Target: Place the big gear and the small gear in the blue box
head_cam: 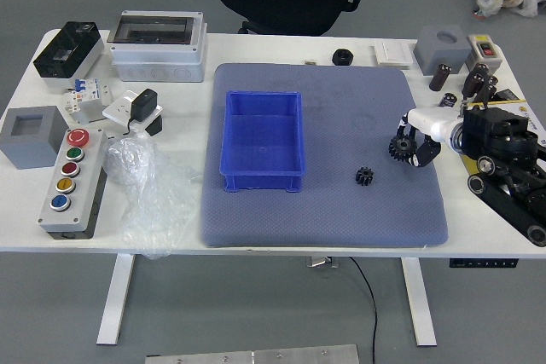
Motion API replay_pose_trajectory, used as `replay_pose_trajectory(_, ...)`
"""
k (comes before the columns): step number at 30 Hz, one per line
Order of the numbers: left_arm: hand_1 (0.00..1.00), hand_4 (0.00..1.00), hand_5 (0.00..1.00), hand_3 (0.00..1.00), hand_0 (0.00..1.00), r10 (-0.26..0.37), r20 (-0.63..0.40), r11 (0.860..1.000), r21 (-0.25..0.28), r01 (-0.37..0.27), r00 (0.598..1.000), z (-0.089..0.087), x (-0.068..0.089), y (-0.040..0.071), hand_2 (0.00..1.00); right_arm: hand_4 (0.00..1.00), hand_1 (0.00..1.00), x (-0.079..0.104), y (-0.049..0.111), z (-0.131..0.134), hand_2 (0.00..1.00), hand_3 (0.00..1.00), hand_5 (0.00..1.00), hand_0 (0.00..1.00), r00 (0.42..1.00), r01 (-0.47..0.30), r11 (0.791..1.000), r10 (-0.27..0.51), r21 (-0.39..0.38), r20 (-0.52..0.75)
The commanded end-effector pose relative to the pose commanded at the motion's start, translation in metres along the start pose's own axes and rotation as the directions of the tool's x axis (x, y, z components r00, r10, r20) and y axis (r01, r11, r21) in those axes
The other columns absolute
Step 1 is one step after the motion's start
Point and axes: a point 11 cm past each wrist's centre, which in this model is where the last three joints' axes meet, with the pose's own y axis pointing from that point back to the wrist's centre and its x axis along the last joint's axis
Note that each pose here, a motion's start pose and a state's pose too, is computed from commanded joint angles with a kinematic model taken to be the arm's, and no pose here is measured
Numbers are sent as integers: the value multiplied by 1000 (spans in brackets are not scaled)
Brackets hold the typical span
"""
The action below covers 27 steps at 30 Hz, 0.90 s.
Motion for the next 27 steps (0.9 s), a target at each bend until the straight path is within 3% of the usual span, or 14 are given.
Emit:
replay_pose_trajectory(17,826,593,372,770,857,19,-13,1000,11,-19,1000,-7,11,3,821,602,393,40,14,-4,424,604,45,416,997,-41,998,37,54,75)
replay_pose_trajectory(27,826,593,372,771,857,27,-18,999,24,-26,999,-15,16,5,821,588,391,61,17,-44,421,601,52,429,997,-56,988,48,144,58)
